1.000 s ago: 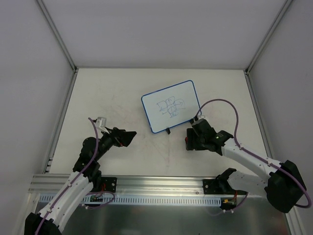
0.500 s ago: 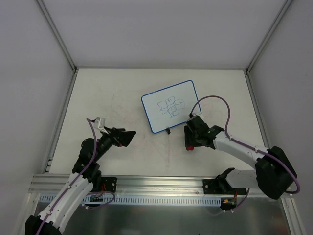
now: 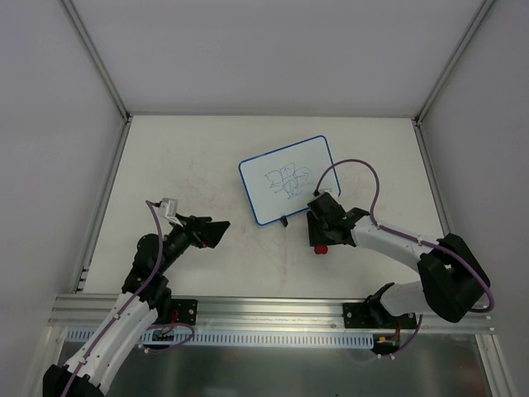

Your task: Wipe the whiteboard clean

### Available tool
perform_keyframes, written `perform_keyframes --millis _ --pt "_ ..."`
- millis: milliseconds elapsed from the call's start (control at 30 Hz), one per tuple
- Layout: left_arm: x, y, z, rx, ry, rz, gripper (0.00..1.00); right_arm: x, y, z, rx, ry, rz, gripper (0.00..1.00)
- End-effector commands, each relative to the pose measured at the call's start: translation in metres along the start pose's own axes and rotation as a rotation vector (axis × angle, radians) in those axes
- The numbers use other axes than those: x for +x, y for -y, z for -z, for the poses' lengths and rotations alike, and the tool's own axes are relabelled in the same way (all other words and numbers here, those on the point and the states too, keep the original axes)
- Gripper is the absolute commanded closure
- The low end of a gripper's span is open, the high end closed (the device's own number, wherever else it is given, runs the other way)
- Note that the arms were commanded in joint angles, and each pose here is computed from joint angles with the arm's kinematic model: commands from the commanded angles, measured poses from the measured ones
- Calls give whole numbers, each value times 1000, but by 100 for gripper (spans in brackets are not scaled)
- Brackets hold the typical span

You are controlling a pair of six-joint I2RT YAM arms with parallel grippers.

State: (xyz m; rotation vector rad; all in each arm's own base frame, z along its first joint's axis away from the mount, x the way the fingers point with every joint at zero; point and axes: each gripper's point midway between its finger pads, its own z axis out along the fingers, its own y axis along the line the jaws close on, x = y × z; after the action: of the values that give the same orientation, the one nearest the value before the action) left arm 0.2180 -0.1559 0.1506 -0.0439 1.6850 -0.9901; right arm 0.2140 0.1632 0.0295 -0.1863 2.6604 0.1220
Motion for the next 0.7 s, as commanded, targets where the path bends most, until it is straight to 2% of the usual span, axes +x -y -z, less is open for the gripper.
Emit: perform_keyframes --millis 0,167,233,367,667 --pt "10 0 2 32 -14 -32 1 -15 -3 0 17 44 9 49" --pt "10 -1 2 28 -16 -34 1 -14 2 -3 47 46 6 52" --pt "12 -2 2 26 -20 -28 1 -14 4 -3 57 50 5 60" --pt "13 -2 2 26 -22 -27 1 -15 5 -3 62 55 4 64" --pt "13 -2 3 29 -20 -27 1 -10 2 -9 59 26 16 62"
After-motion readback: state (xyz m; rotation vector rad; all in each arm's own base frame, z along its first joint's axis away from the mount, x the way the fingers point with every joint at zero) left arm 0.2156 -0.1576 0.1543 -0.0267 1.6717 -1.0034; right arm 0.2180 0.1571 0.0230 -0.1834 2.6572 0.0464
